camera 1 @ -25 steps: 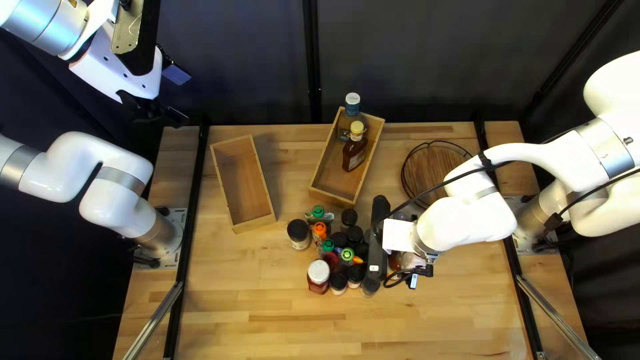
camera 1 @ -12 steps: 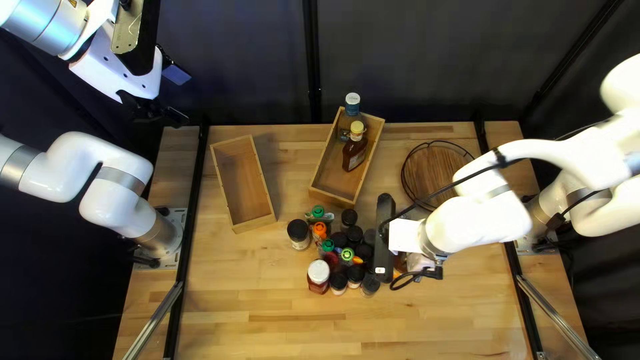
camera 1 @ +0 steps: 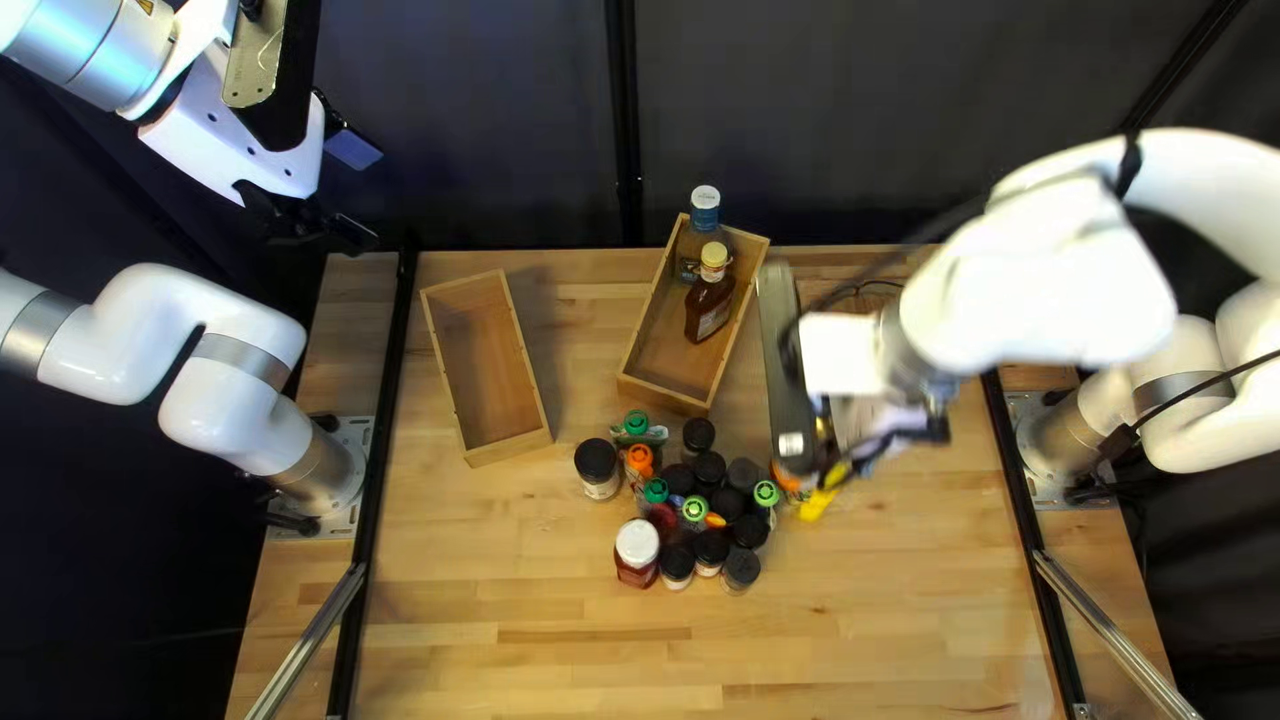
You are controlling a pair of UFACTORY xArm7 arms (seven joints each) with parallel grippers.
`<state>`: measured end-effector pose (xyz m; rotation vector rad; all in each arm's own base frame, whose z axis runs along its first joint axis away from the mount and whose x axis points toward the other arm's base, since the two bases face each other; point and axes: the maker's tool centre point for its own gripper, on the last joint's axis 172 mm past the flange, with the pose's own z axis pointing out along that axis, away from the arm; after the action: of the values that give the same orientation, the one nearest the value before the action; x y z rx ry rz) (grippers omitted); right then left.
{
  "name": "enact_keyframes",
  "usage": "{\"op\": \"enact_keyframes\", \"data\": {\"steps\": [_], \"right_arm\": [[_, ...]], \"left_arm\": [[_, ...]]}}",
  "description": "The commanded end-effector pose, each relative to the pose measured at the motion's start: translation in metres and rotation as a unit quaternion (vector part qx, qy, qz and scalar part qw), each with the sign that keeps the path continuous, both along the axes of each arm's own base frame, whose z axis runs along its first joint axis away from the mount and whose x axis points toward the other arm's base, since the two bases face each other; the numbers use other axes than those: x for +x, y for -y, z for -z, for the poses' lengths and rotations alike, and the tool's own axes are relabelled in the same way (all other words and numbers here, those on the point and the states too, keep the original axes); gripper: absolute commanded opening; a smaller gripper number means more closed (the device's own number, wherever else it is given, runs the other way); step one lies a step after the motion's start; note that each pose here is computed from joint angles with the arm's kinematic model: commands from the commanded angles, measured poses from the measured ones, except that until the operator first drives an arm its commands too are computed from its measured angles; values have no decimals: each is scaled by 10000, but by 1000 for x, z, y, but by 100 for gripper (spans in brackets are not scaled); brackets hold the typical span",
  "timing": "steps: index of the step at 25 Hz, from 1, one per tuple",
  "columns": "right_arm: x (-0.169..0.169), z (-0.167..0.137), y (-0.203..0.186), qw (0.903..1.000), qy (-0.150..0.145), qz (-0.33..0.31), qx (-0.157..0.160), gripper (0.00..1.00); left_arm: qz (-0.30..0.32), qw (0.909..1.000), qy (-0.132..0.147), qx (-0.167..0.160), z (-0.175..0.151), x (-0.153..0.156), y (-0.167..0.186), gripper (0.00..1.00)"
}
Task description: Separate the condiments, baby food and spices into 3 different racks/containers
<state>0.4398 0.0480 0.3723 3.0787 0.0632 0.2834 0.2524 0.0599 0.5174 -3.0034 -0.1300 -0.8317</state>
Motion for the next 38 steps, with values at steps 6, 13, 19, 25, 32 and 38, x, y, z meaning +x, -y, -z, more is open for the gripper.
{"op": "enact_keyframes", "data": {"steps": [6, 13, 19, 25, 32, 38], "right_arm": [[0, -6, 167, 9993, 272, 207, -165, 0], [-4, 27, 270, 9962, 535, 542, -428, 0], [-11, 54, 303, 9946, 537, 802, -369, 0], [0, 83, 314, 9946, 457, 869, -326, 0], [1, 105, 318, 9952, 368, 879, -236, 0], [3, 119, 322, 9953, 330, 888, -182, 0]], "left_arm": [[0, 10000, 0, 0, 0, 0, 0, 100], [0, 10000, 0, 0, 0, 0, 0, 100], [0, 10000, 0, 0, 0, 0, 0, 100], [0, 10000, 0, 0, 0, 0, 0, 100], [0, 10000, 0, 0, 0, 0, 0, 100], [0, 10000, 0, 0, 0, 0, 0, 100]]}}
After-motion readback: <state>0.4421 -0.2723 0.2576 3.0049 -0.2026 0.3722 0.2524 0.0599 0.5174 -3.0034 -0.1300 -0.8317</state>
